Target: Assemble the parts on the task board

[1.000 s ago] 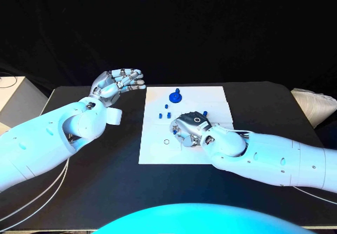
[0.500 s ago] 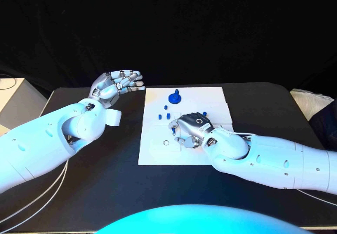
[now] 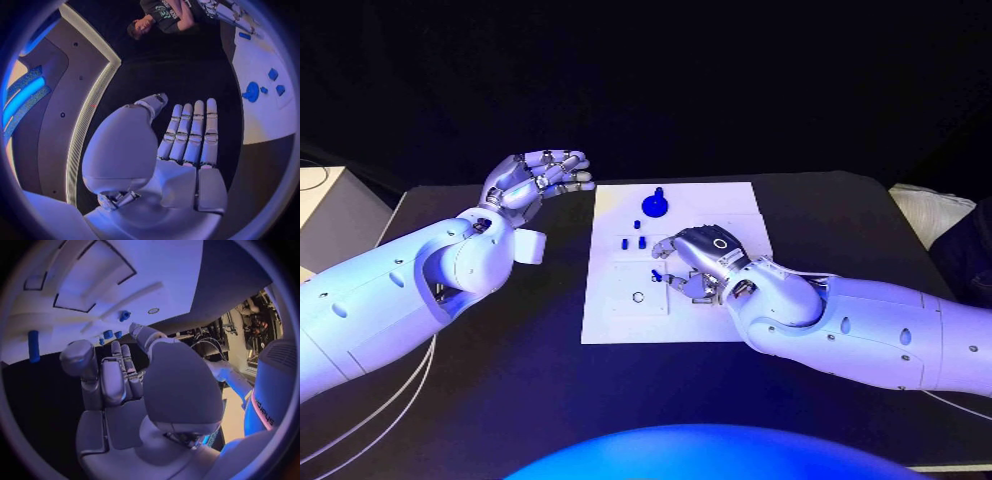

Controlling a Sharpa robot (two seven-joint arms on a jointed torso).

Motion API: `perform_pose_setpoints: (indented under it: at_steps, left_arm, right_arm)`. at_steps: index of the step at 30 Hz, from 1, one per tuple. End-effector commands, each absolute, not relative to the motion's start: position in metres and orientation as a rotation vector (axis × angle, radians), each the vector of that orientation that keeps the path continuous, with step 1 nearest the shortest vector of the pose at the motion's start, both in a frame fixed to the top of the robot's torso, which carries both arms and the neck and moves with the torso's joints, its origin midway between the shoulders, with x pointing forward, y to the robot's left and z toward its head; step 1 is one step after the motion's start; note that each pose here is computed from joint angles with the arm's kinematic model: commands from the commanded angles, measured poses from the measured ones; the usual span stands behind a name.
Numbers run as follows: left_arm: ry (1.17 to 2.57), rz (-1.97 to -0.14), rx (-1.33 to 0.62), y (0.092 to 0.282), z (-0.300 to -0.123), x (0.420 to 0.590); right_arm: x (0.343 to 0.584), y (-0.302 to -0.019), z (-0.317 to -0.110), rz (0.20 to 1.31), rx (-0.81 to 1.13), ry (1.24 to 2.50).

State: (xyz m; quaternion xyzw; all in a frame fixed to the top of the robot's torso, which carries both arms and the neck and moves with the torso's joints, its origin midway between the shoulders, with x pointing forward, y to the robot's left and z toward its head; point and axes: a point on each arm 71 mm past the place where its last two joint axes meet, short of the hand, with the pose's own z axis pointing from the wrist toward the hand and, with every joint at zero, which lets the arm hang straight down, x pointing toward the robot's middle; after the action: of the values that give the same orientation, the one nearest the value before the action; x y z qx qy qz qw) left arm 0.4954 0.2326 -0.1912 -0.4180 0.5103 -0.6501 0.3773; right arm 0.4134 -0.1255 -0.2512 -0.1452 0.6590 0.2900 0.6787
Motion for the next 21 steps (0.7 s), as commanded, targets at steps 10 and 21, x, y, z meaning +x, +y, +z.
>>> perform_pose_setpoints:
  at_steps: [10,21]
  left_arm:
    - [1.307,-1.683,-1.067,0.231,-0.191,0.495]
    - [1.307,-1.68,-1.068,0.231,-0.191,0.495]
  right_arm:
    - [0.415,-0.126,-0.253,0.656,-0.294,1.54]
    - [0.416,-0.123,-0.261,0.613,-0.363,1.611]
